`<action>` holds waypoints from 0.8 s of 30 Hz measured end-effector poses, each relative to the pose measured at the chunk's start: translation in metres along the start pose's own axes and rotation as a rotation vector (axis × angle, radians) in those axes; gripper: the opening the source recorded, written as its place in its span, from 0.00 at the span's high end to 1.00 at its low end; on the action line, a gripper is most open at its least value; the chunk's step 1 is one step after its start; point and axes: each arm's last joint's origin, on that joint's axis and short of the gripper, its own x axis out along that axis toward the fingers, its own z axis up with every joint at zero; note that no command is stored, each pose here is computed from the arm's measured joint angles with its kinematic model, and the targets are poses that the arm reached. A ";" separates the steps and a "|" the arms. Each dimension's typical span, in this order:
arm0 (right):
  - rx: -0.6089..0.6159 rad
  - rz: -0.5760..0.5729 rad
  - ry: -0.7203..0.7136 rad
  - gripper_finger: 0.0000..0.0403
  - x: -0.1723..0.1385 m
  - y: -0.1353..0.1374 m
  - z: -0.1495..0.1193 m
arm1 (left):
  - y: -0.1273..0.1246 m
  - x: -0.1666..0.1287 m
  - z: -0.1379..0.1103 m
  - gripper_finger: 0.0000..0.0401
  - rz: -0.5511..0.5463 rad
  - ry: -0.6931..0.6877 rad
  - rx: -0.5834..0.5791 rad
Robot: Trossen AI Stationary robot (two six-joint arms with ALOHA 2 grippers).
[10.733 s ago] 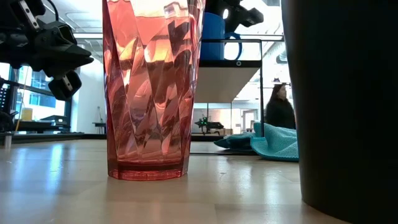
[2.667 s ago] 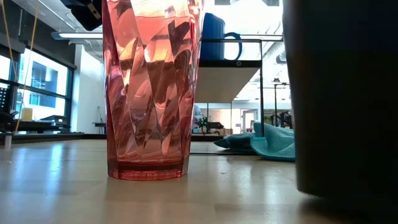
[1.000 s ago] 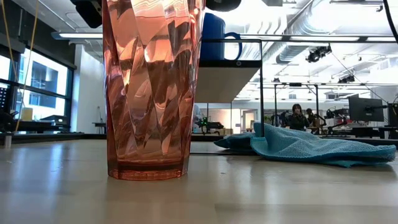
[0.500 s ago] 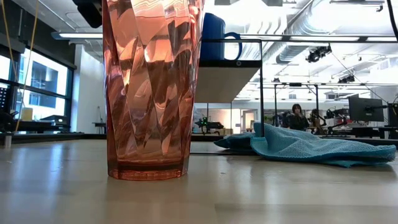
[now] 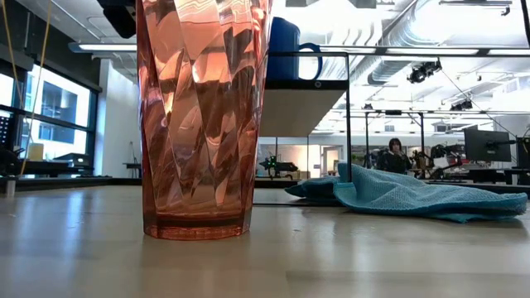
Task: Stack small to large cups/mugs on shelf
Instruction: Put the black cup on the shelf
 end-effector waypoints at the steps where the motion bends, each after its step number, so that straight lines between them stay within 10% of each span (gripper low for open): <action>1: 0.005 -0.017 -0.008 1.00 0.000 -0.004 0.002 | 0.000 0.000 0.000 0.92 0.001 -0.001 -0.001; 24: 0.004 -0.148 0.095 1.00 0.047 -0.085 0.018 | 0.002 0.000 0.000 0.92 0.058 -0.021 -0.021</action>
